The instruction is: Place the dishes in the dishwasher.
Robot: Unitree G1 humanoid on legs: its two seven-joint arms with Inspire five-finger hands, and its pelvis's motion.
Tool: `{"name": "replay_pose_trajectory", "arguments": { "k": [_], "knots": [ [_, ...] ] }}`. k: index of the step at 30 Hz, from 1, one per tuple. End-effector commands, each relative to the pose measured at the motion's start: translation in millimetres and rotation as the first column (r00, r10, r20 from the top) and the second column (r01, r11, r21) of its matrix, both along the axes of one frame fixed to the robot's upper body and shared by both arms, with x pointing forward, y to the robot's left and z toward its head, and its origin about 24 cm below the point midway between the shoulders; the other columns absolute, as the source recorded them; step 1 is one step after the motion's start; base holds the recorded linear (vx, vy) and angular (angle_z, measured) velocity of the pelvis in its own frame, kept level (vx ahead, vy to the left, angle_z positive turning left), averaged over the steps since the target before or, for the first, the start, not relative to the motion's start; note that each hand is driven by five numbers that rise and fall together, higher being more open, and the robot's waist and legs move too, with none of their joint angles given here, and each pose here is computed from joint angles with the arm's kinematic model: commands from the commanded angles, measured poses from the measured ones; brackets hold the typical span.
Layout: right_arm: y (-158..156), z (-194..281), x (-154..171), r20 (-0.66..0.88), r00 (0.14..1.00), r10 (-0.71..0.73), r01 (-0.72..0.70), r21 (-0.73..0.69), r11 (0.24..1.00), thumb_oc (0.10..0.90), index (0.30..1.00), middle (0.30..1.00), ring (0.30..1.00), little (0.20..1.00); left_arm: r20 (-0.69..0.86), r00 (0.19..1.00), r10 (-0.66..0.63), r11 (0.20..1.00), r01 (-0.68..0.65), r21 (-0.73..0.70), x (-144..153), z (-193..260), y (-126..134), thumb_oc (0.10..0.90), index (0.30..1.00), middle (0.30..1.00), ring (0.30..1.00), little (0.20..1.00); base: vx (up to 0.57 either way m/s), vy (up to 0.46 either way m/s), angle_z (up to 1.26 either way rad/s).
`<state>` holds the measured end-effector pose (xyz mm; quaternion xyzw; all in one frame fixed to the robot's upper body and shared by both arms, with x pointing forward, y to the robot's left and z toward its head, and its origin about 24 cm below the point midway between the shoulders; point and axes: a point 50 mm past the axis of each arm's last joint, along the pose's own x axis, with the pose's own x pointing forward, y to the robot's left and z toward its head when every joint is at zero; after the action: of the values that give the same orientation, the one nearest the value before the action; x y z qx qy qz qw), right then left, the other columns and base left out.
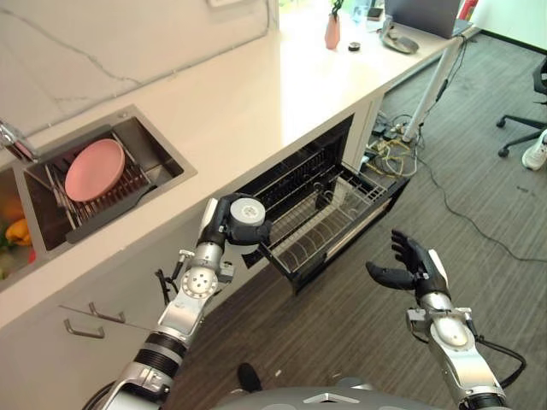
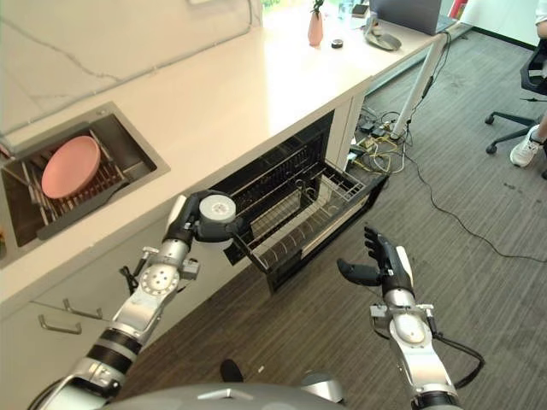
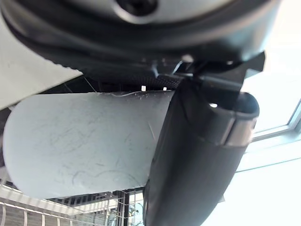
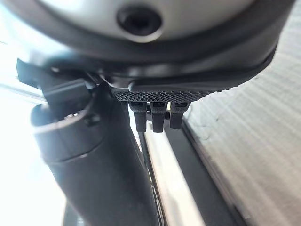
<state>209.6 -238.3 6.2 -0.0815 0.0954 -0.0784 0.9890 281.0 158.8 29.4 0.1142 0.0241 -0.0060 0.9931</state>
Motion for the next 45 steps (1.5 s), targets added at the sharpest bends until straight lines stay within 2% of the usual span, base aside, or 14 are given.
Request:
{"name": "replay_pose_trajectory", "arguments": {
  "k": [1, 3, 5, 19, 26, 30, 33, 37, 45],
  "knots": [
    [-1, 61, 29, 0.351, 0.936, 0.004, -0.033, 0.077, 0.996, 0.8, 0.9, 0.9, 0.9, 0.9, 0.318, 0.948, -0.028, 0.992, 0.065, -0.106, 37, 73, -9, 0.4, 0.3, 0.3, 0.3, 0.3, 0.0, -0.031, -0.07],
    [3, 66, 31, 0.375, 0.927, 0.019, -0.058, 0.092, 0.994, 0.8, 0.9, 0.9, 0.9, 0.9, 0.318, 0.948, -0.029, 0.988, 0.076, -0.135, 41, 75, -13, 0.4, 0.3, 0.3, 0.3, 0.3, 0.0, -0.04, -0.1],
    [18, 80, 39, 0.424, 0.9, 0.1, -0.156, 0.098, 0.983, 0.8, 0.9, 0.9, 0.9, 0.9, 0.338, 0.94, -0.052, 0.975, 0.12, -0.185, 56, 91, -24, 0.4, 0.3, 0.3, 0.3, 0.3, 0.0, -0.085, -0.04],
    [48, 101, 57, 0.471, 0.84, 0.268, -0.34, 0.073, 0.937, 0.8, 0.9, 0.9, 0.9, 0.9, 0.428, 0.89, -0.16, 0.948, 0.26, -0.186, 80, 140, -49, 0.4, 0.3, 0.3, 0.3, 0.3, 0.0, -0.023, 0.01],
    [52, 101, 62, 0.474, 0.841, 0.26, -0.352, 0.115, 0.929, 0.8, 0.9, 0.9, 0.9, 0.9, 0.4, 0.897, -0.191, 0.931, 0.294, -0.216, 79, 134, -54, 0.4, 0.3, 0.3, 0.3, 0.3, 0.0, 0.001, 0.0],
    [52, 104, 67, 0.502, 0.841, 0.201, -0.336, 0.193, 0.922, 0.8, 0.9, 0.9, 0.9, 0.9, 0.365, 0.908, -0.204, 0.92, 0.306, -0.246, 77, 123, -56, 0.4, 0.3, 0.3, 0.3, 0.3, 0.0, 0.012, 0.08],
    [57, 106, 72, 0.516, 0.836, 0.187, -0.361, 0.26, 0.896, 0.8, 0.9, 0.9, 0.9, 0.9, 0.348, 0.912, -0.216, 0.905, 0.321, -0.279, 75, 118, -58, 0.4, 0.3, 0.3, 0.3, 0.3, 0.0, 0.012, 0.04],
    [69, 110, 82, 0.528, 0.823, 0.209, -0.45, 0.38, 0.808, 0.8, 0.9, 0.9, 0.9, 0.9, 0.328, 0.906, -0.266, 0.876, 0.37, -0.31, 74, 116, -65, 0.4, 0.3, 0.3, 0.3, 0.3, 0.0, 0.0, 0.0],
    [78, 112, 90, 0.514, 0.817, 0.263, -0.504, 0.413, 0.759, 0.8, 0.9, 0.9, 0.9, 0.9, 0.347, 0.879, -0.326, 0.849, 0.434, -0.301, 72, 122, -75, 0.4, 0.3, 0.3, 0.3, 0.3, 0.0, 0.0, 0.0]
  ]
}}
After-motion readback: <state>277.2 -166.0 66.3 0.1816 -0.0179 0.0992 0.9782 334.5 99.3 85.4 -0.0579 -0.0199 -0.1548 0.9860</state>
